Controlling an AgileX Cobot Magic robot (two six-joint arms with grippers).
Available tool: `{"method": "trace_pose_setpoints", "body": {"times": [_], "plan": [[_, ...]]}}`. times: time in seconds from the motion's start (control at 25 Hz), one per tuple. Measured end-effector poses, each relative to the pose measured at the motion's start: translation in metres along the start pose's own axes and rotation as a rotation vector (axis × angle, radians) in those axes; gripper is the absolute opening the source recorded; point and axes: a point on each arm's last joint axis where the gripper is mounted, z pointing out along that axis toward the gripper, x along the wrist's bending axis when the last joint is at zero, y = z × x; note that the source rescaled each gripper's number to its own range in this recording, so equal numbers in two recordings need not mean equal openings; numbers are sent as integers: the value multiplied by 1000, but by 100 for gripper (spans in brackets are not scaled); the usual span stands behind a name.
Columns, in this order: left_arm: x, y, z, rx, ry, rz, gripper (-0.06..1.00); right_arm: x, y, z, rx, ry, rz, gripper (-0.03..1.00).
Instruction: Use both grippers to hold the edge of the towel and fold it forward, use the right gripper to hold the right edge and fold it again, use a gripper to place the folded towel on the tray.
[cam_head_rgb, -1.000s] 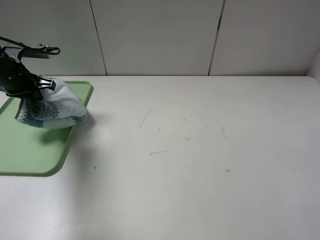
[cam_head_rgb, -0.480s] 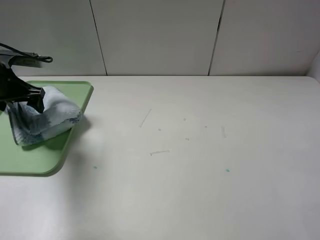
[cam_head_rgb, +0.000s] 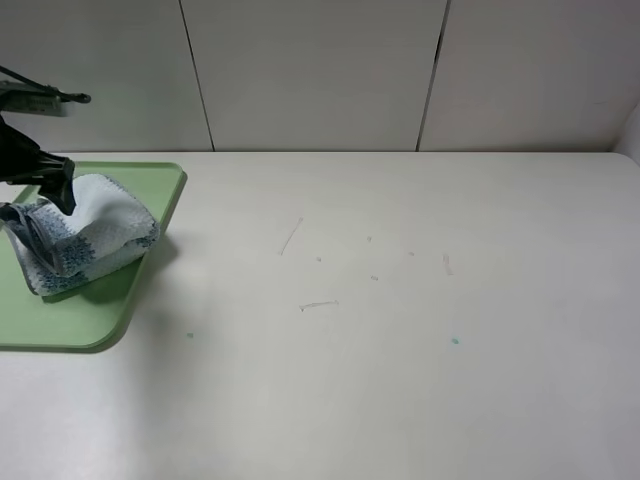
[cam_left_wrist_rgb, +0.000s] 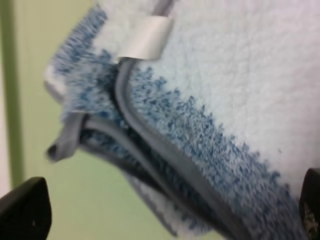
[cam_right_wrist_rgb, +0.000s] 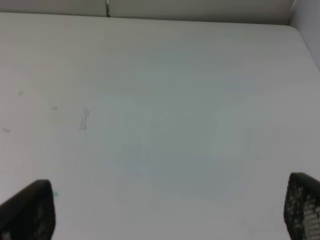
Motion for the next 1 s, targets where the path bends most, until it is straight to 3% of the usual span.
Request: {"method": "trace_pose_setpoints", "body": {"times": [0.24,0.56,0.8,1.0], "plan": [[7,-13,-44,-19,11,-25,100,0,0,0,0,0,0,100],[9,-44,-92,57,-26,-13,100,0,0,0,0,0,0,100],[7,-77,-130,10,-74,47,100,0,0,0,0,0,0,100],[3,-120,-148,-58,-92,38,100,0,0,0,0,0,0,100]]}}
